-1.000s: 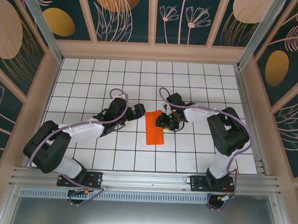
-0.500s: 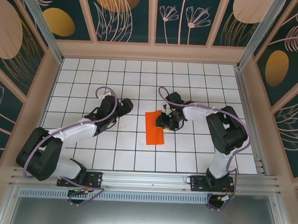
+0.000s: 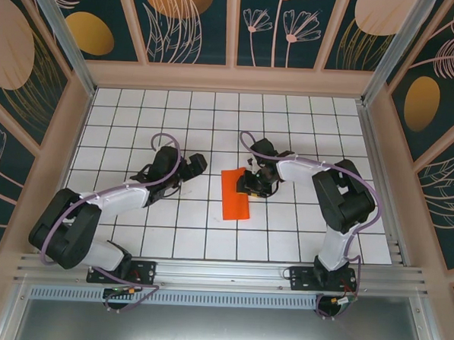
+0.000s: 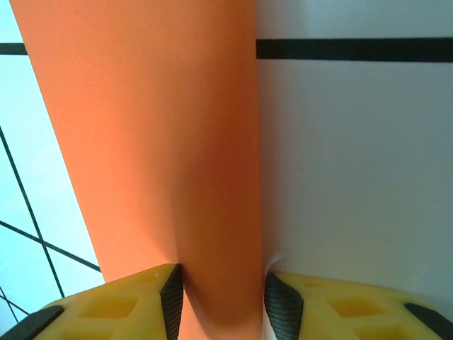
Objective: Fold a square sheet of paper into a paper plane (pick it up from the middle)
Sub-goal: First fold in half a square sheet of paper at the center of the table, then hold the square sheet of paper at the center of the table.
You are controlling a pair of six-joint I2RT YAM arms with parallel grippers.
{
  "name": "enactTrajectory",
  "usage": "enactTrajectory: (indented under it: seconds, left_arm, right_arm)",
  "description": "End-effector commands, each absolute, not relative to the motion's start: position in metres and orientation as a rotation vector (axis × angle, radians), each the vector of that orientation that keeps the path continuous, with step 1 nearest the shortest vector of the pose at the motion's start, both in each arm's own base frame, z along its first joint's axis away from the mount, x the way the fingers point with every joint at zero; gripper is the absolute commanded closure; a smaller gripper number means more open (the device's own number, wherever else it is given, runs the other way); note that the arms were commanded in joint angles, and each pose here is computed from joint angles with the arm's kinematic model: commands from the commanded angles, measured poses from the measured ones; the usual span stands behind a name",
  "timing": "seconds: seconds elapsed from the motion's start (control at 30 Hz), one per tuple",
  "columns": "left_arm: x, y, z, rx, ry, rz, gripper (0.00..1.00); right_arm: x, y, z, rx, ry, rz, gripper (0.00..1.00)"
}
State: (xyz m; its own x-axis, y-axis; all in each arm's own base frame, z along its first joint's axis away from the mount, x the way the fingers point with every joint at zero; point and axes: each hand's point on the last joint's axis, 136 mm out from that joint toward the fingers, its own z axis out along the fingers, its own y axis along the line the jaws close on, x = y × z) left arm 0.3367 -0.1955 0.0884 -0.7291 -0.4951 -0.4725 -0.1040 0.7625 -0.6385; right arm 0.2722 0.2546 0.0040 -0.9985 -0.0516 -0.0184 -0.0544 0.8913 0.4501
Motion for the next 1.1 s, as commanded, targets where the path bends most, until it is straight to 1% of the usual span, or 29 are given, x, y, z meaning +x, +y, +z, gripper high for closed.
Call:
enactTrajectory:
  seconds: [0.0,0.13,0.27,0.53,0.63,0.77,0.83,1.07]
  left_arm:
    - [0.335,-0.210,0.087,-0.381,2.315,-0.880,0.10]
    - [0.332,-0.223,0.084,-0.352,2.333,-0.962,0.17]
    - [0.329,-0.238,0.082,-0.327,2.343,-1.066,0.35]
    - [0.320,-0.271,0.075,-0.228,2.386,-1.164,0.62]
    - [0.315,-0.287,0.071,-0.208,2.396,-1.204,0.70]
    - [0.312,-0.301,0.067,-0.185,2.412,-1.237,0.77]
    - [0.310,-0.306,0.054,-0.180,2.450,-1.239,0.82]
    - [0.307,-0.315,0.040,-0.163,2.518,-1.214,0.92]
  right_arm:
    - [0.236,0.221,-0.108,-0.164,3.203,0.364,0.56]
    - [0.236,0.220,-0.110,-0.161,3.206,0.351,0.56]
    - [0.236,0.221,-0.112,-0.142,3.218,0.348,0.55]
    - [0.232,0.221,-0.117,-0.145,3.232,0.335,0.53]
    - [0.230,0.222,-0.118,-0.147,3.235,0.338,0.53]
    - [0.227,0.222,-0.122,-0.165,3.242,0.321,0.53]
    - [0.227,0.221,-0.123,-0.168,3.239,0.307,0.52]
    - [0.225,0.221,-0.125,-0.179,3.238,0.293,0.52]
